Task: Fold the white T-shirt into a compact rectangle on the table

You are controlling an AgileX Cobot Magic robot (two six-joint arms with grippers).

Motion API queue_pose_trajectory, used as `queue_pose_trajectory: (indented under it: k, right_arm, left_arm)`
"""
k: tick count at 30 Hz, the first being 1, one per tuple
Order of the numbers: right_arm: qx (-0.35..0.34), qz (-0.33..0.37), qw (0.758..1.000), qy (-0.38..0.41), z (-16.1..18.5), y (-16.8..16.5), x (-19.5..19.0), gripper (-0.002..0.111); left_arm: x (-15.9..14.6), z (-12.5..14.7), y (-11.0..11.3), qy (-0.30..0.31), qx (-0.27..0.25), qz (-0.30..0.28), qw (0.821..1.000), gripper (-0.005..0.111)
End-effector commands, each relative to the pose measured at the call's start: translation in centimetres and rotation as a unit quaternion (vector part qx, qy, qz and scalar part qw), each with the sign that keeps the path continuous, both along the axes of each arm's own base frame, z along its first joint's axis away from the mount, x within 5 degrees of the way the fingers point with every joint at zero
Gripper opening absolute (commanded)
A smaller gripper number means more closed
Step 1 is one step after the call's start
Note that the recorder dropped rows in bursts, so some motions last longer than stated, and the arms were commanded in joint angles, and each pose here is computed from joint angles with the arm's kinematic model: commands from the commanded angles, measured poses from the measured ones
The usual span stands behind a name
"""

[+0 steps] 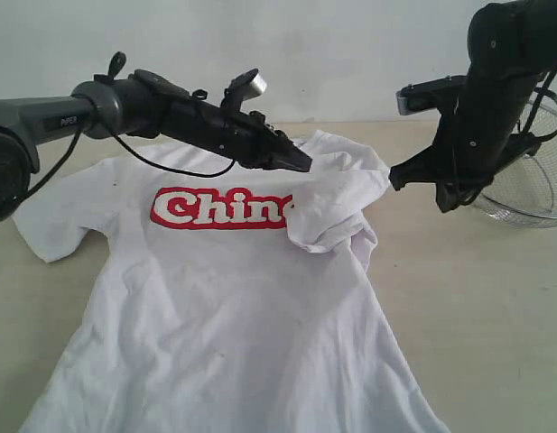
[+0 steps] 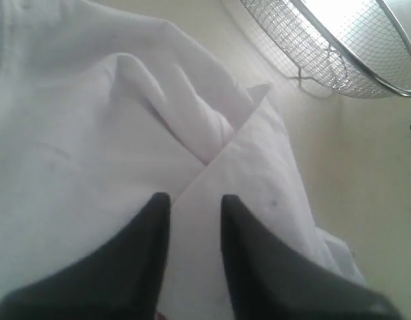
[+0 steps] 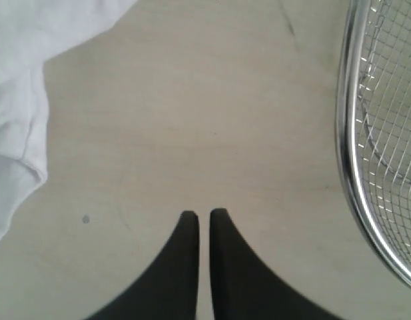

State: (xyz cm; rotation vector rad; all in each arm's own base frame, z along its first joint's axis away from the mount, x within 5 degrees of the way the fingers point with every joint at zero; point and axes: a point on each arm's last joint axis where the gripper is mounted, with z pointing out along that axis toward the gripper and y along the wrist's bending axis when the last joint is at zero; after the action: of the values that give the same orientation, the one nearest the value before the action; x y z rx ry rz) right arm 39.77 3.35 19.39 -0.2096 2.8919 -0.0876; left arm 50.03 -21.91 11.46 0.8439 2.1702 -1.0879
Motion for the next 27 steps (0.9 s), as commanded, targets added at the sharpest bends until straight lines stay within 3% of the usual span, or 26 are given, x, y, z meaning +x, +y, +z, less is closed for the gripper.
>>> queue_pose_trajectory:
  k: [1,3,10,15,19,23,27]
  right_arm:
    - [-0.006,0.002,1.000,-0.003,0.6,-0.4,0.0,0.000]
    - [-0.006,0.003,1.000,-0.002,0.5,-0.4,-0.1,0.000]
    - [-0.007,0.005,1.000,0.001,0.5,-0.4,-0.1,0.000]
    - [-0.008,0.011,1.000,0.000,0.5,-0.4,-0.1,0.000]
    - [-0.009,0.014,1.000,0.000,0.5,-0.4,-0.1,0.000]
    - [-0.009,0.015,1.000,-0.002,0.5,-0.4,-0.1,0.000]
    - [-0.009,0.015,1.000,-0.003,0.6,-0.4,0.0,0.000]
  left_arm:
    - [-0.5,0.1,-1.7,-0.010,0.017,-0.021,1.000,0.052]
    - [-0.6,0.0,-2.2,-0.003,0.023,-0.010,1.000,0.057]
    - [-0.7,-0.3,-3.3,-0.030,0.049,0.000,0.998,0.056]
    - [-1.1,-1.7,-3.5,-0.005,0.056,-0.010,0.998,0.054]
    - [-1.2,-2.4,-3.5,0.006,0.054,-0.011,0.998,0.044]
    - [-1.2,-2.3,-3.5,0.009,0.052,-0.012,0.999,0.006]
    - [-1.2,-2.2,-3.5,0.008,0.052,-0.013,0.999,0.004]
